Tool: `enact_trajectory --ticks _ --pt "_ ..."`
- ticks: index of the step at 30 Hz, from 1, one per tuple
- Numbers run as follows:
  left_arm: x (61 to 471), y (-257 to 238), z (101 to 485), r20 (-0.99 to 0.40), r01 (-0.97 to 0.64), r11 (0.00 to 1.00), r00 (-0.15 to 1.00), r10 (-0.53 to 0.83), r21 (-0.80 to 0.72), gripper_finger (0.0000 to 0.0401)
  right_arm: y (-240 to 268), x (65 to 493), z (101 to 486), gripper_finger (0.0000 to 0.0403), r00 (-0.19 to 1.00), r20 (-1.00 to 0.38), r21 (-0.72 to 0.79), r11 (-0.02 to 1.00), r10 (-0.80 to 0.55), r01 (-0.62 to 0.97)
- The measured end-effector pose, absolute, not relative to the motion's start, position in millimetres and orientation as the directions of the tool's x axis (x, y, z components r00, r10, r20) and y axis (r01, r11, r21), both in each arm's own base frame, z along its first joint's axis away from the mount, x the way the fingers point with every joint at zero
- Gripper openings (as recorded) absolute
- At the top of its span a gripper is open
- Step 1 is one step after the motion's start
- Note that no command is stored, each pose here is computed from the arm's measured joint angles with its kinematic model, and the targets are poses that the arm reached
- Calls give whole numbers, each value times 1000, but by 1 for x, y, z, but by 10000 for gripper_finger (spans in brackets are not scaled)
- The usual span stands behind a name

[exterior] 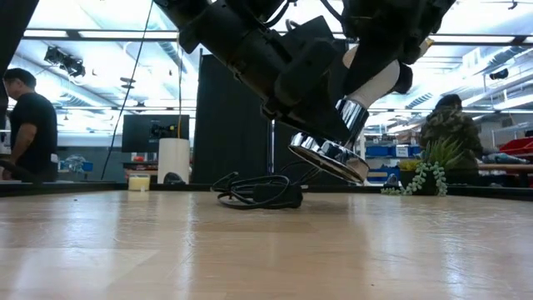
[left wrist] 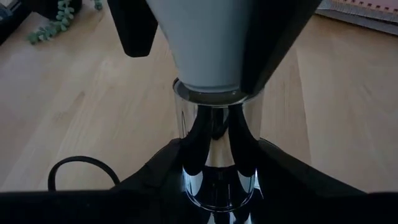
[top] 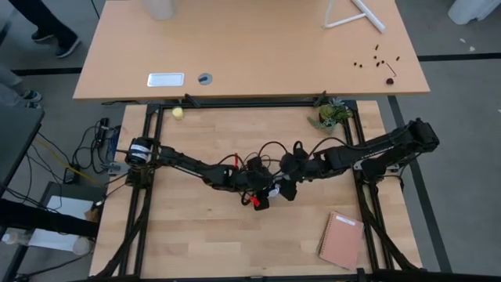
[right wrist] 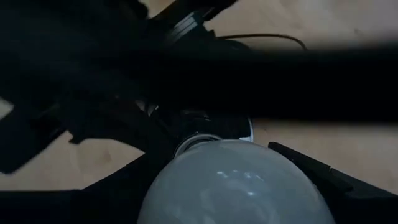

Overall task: Screw lightbulb
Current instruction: Insert the light bulb into the lamp

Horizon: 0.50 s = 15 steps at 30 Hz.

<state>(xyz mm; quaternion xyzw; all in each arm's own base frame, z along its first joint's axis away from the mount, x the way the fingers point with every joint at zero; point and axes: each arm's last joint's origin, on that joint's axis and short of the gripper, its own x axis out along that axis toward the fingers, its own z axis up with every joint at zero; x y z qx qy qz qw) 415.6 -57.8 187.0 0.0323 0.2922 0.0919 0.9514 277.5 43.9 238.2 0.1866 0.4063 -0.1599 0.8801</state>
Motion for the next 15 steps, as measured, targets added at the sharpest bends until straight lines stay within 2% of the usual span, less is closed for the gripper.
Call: enact_trajectory --ticks 4,8,15 --pt "415 -60 187 -552 -144 981 812 190 126 179 41 278 238 268 614 -785 266 850 -83 454" --pt "415 -61 187 -554 -134 981 811 190 140 179 41 278 238 273 614 -787 268 863 -59 427" --pt "415 -61 187 -554 -129 981 811 189 146 179 46 281 241 318 650 -760 259 906 -23 335"
